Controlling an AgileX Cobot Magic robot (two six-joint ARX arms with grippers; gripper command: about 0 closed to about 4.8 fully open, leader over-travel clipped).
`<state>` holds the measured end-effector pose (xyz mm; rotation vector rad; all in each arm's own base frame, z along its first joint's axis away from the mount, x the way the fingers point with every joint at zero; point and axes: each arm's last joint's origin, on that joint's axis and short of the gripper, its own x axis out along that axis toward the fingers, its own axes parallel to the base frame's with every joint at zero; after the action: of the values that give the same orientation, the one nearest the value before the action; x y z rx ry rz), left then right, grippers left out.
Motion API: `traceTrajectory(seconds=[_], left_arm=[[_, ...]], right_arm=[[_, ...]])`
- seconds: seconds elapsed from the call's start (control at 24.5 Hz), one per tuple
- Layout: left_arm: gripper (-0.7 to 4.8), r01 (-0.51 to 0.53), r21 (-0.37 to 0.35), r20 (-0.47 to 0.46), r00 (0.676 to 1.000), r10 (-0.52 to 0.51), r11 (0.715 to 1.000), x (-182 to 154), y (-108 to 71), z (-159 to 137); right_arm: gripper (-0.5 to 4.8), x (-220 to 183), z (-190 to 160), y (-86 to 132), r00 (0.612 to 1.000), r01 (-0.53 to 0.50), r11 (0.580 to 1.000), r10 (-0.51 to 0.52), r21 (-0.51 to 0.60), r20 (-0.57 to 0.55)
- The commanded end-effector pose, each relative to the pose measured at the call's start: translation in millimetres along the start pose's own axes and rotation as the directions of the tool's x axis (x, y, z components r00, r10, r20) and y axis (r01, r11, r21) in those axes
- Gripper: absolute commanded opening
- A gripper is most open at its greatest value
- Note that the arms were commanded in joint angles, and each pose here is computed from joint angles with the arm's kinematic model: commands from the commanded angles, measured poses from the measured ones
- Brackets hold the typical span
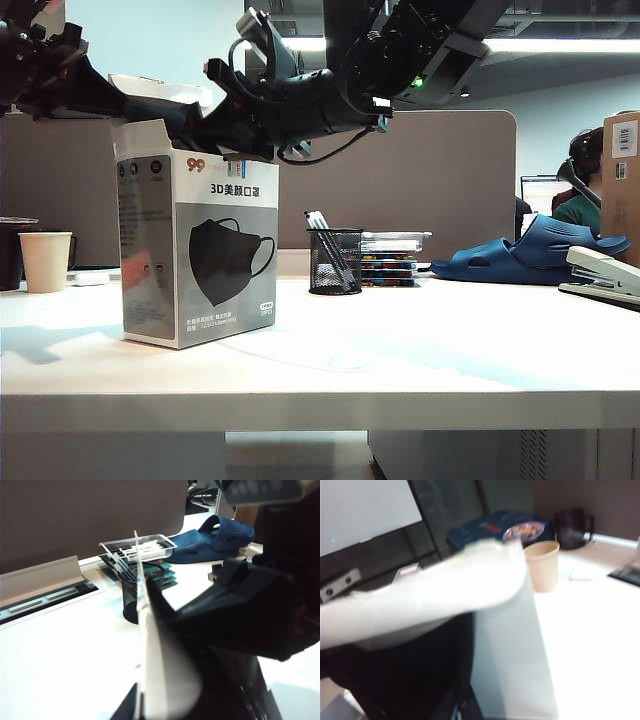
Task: Put the mask into the mask box.
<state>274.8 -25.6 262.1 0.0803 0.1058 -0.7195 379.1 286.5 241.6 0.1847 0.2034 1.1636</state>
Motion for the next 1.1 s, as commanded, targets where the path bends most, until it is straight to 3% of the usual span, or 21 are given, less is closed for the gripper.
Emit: traceTrajectory(seconds=[0.04, 0.41, 0.61, 0.69, 1.1], left_arm=[[-0.07, -0.025, 0.021, 0.026, 0.999, 0.025, 0.999, -0.6, 1.6, 5.1], [-0.07, -0.077, 0.034, 0.041, 0.996, 0.076, 0.996, -1.2, 3.9, 7.2], [-0.07, -0.077, 0.034, 0.041, 0.996, 0.075, 0.996, -1.2, 3.8, 7.2], [-0.07, -0.077, 0.033, 0.041, 0.996, 0.076, 0.996, -1.2, 3.8, 7.0], [-0.07, -0.076, 0.033, 0.041, 0.996, 0.075, 0.997, -1.2, 3.8, 7.0]], right_arm=[[-0.08, -1.0, 2.3, 2.5, 0.999, -0.048, 0.999, 0.048, 0.006, -0.018], [0.0, -5.9, 3.3, 6.0, 0.994, -0.05, 0.997, 0.055, 0.06, -0.093], [1.22, -10.1, 5.1, 7.4, 0.99, -0.037, 0.995, 0.048, 0.087, -0.131], [1.49, -14.9, 12.9, 10.9, 0.989, -0.053, 0.995, 0.064, 0.087, -0.133], [1.49, -31.3, 22.7, 16.3, 0.974, -0.01, 0.989, 0.043, 0.149, -0.221]])
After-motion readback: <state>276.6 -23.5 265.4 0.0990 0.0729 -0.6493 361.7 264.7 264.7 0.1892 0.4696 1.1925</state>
